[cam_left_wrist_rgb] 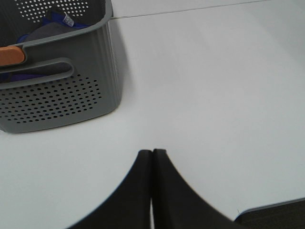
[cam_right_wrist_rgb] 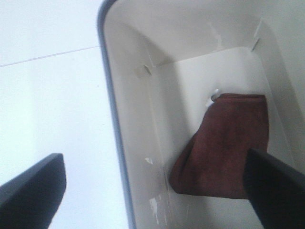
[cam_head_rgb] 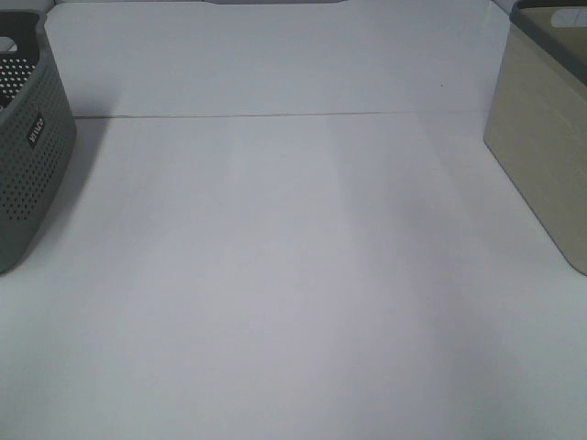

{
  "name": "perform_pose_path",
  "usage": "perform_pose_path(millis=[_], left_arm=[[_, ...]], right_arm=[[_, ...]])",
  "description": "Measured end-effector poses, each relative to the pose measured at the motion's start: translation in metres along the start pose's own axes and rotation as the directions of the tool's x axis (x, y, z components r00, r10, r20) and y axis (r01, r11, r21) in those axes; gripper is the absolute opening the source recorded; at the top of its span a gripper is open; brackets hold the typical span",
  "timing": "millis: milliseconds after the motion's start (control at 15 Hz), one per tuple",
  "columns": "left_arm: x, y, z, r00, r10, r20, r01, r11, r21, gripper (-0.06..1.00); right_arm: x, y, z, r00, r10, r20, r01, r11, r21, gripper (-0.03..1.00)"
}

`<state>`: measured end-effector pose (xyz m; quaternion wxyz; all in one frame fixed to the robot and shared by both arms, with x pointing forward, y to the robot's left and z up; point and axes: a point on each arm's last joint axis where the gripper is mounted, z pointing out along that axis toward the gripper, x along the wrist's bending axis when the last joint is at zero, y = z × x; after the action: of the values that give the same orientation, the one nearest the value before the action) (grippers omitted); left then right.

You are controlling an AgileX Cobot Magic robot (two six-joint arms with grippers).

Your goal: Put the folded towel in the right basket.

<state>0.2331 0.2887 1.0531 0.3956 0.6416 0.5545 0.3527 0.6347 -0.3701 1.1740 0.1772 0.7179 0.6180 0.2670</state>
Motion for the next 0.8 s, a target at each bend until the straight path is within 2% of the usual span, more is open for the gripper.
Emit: perform_pose_path(millis=[67, 133, 267, 400, 533, 800], left_arm=[[0.0, 0.0, 0.0, 1.0, 0.0, 0.0, 0.0, 1.0, 0.0, 0.0], [0.0, 0.0, 0.0, 1.0, 0.0, 0.0, 0.0, 1.0, 0.0, 0.0], [0.0, 0.0, 0.0, 1.0, 0.0, 0.0, 0.0, 1.0, 0.0, 0.0], [0.0, 0.0, 0.0, 1.0, 0.0, 0.0, 0.0, 1.0, 0.0, 0.0], [0.0, 0.0, 0.0, 1.0, 0.0, 0.0, 0.0, 1.0, 0.0, 0.0], [0.0, 0.0, 0.0, 1.0, 0.0, 0.0, 0.0, 1.0, 0.0, 0.0]], right_arm=[[0.015, -0.001, -0.01, 0.999, -0.045, -0.019, 0.044, 0.999, -0.019, 0.96], [0.045, -0.009, -0.021, 0.992, -0.111, -0.058, 0.109, 0.994, -0.026, 0.96], [0.074, -0.024, -0.029, 0.978, -0.191, -0.08, 0.191, 0.982, -0.013, 0.96], [0.091, -0.044, -0.035, 0.961, -0.267, -0.073, 0.269, 0.963, 0.02, 0.96], [0.097, -0.07, -0.045, 0.951, -0.3, -0.079, 0.305, 0.951, 0.056, 0.96], [0.084, -0.128, -0.064, 0.952, -0.296, -0.078, 0.304, 0.944, 0.131, 0.96]])
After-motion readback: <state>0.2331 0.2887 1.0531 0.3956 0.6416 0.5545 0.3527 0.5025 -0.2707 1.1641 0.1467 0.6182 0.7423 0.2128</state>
